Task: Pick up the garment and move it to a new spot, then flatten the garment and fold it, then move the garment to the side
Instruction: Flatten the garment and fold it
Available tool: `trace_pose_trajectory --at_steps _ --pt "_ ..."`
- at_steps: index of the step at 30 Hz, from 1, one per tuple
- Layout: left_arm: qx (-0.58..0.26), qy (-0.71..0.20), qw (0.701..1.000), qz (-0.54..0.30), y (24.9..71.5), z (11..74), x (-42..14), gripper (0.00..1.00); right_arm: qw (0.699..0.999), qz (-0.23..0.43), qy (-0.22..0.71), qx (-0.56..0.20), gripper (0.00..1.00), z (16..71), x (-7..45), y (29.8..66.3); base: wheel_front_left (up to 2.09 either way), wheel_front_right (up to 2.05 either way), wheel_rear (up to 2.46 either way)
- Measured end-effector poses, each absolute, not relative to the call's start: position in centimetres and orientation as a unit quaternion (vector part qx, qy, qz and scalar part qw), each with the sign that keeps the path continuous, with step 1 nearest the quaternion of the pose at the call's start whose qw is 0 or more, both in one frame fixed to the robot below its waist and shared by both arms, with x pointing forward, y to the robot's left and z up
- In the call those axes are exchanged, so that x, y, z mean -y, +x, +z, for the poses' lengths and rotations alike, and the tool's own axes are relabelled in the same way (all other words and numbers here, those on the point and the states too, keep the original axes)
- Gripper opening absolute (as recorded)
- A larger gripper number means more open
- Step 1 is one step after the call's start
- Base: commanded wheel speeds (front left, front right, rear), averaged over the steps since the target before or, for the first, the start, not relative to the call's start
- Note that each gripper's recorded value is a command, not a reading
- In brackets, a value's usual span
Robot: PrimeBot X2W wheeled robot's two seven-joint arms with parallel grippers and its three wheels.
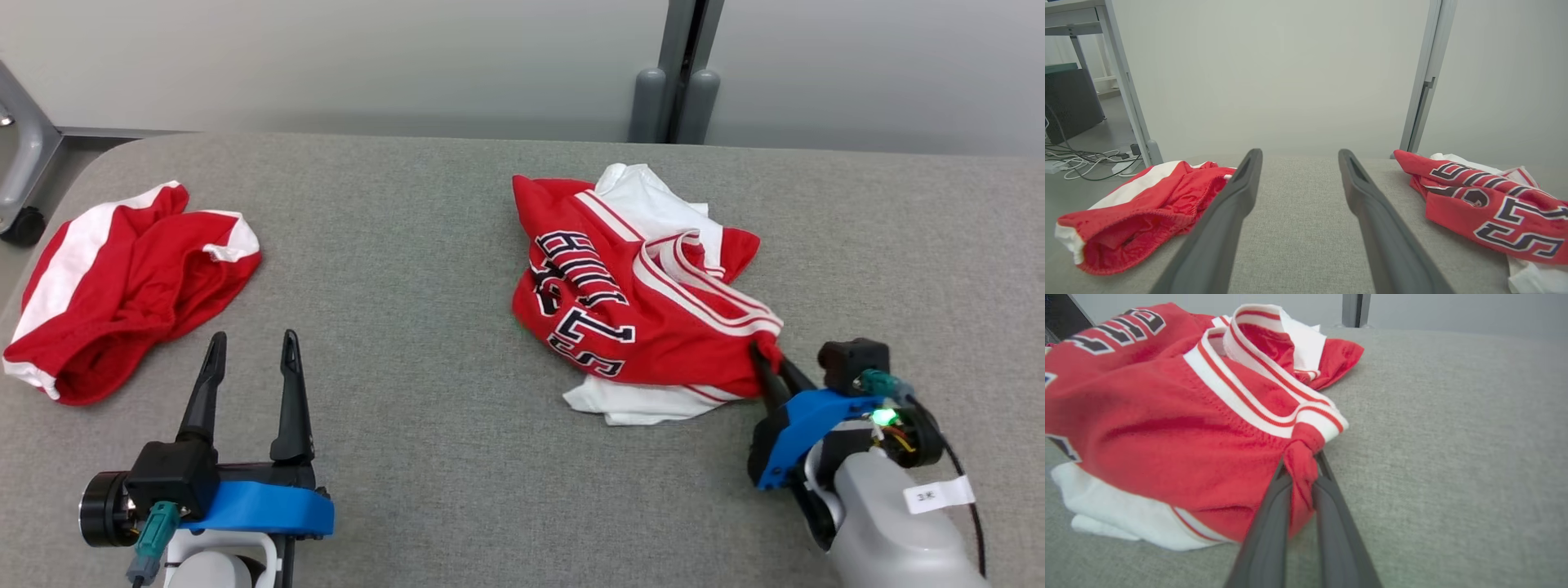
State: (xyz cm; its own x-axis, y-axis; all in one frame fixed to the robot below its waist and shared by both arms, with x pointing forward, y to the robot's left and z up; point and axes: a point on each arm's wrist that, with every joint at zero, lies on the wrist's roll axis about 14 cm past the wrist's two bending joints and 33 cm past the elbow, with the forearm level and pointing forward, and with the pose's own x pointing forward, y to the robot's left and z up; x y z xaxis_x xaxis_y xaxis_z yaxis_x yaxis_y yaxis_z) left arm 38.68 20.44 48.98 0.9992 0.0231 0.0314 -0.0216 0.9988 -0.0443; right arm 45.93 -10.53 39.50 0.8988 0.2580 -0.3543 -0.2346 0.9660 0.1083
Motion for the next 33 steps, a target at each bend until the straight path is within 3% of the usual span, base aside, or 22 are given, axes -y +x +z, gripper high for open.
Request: trace_pose_trajectory --at_steps 5,14,18,26,33 --pt "0.018 -0.028 0.999 -0.001 39.2 49.1 -19.5 1.0 0.986 0.067 0.032 -0.147 0.0 41.4 16.0 46.6 0.0 0.0 0.0" --pt "0.02 -0.034 0.999 -0.013 39.8 49.1 -18.5 1.0 0.993 -0.053 0.008 -0.105 0.0 43.4 27.2 44.2 0.0 0.0 0.0" --pt "0.018 -0.034 0.999 -0.018 39.9 48.9 -18.1 1.0 0.992 -0.08 -0.002 -0.094 0.0 43.9 29.4 43.0 0.0 0.0 0.0" --pt "0.019 -0.034 0.999 -0.024 40.1 49.0 -17.7 1.0 0.998 -0.038 0.012 -0.047 0.0 46.3 25.2 44.3 0.0 0.0 0.0" --pt "0.028 -0.033 0.999 -0.011 39.3 49.7 -18.6 1.0 0.996 0.082 0.039 0.003 0.0 50.1 15.4 46.5 0.0 0.0 0.0"
